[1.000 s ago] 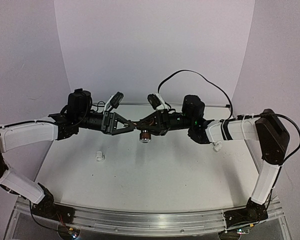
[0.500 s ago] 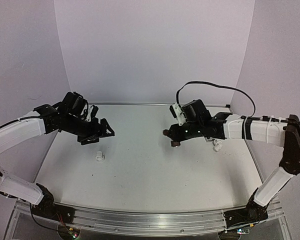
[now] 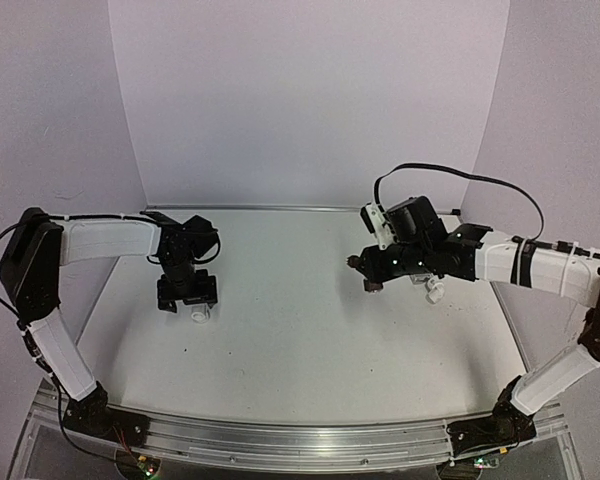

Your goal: Install the water faucets

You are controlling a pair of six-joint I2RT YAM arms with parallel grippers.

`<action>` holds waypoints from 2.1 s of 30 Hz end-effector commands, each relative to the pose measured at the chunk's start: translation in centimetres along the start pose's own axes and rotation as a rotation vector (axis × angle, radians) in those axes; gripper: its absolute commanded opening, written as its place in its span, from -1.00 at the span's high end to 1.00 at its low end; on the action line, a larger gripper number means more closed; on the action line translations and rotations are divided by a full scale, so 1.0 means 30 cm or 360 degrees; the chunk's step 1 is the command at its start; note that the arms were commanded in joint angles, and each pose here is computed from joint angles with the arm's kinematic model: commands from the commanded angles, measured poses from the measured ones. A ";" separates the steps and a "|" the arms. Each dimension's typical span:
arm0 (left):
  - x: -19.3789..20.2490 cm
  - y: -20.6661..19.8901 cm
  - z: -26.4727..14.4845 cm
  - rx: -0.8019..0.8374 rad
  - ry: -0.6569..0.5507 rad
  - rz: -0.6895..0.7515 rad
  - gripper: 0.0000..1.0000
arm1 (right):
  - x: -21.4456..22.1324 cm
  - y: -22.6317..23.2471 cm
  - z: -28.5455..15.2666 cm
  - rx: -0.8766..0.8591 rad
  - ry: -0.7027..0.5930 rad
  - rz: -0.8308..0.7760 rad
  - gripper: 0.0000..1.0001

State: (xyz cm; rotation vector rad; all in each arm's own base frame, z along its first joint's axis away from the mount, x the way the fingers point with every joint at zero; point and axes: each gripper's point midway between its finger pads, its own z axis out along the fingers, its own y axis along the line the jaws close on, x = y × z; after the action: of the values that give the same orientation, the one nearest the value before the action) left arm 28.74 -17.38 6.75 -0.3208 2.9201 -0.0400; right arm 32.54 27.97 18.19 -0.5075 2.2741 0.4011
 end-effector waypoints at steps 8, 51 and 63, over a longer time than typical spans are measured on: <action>-0.076 -0.067 0.059 -0.0010 -0.0031 0.0059 -0.09 | -0.065 0.058 -0.087 -0.0165 -0.0130 0.0029 1.00; 0.109 -0.477 -1.017 0.2319 -0.0108 0.1054 1.00 | -0.216 0.474 -0.552 -0.1244 -0.0796 -0.0954 1.00; 0.135 -0.448 -1.244 0.2651 -0.0153 0.1060 1.00 | -0.410 0.642 -0.674 -0.1083 -0.1350 -0.1354 1.00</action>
State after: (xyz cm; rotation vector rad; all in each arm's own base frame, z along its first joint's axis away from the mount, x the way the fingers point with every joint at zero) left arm 20.53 -31.03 42.48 0.7985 1.8019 -1.8474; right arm 17.74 38.23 39.10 -1.3249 1.1258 0.9016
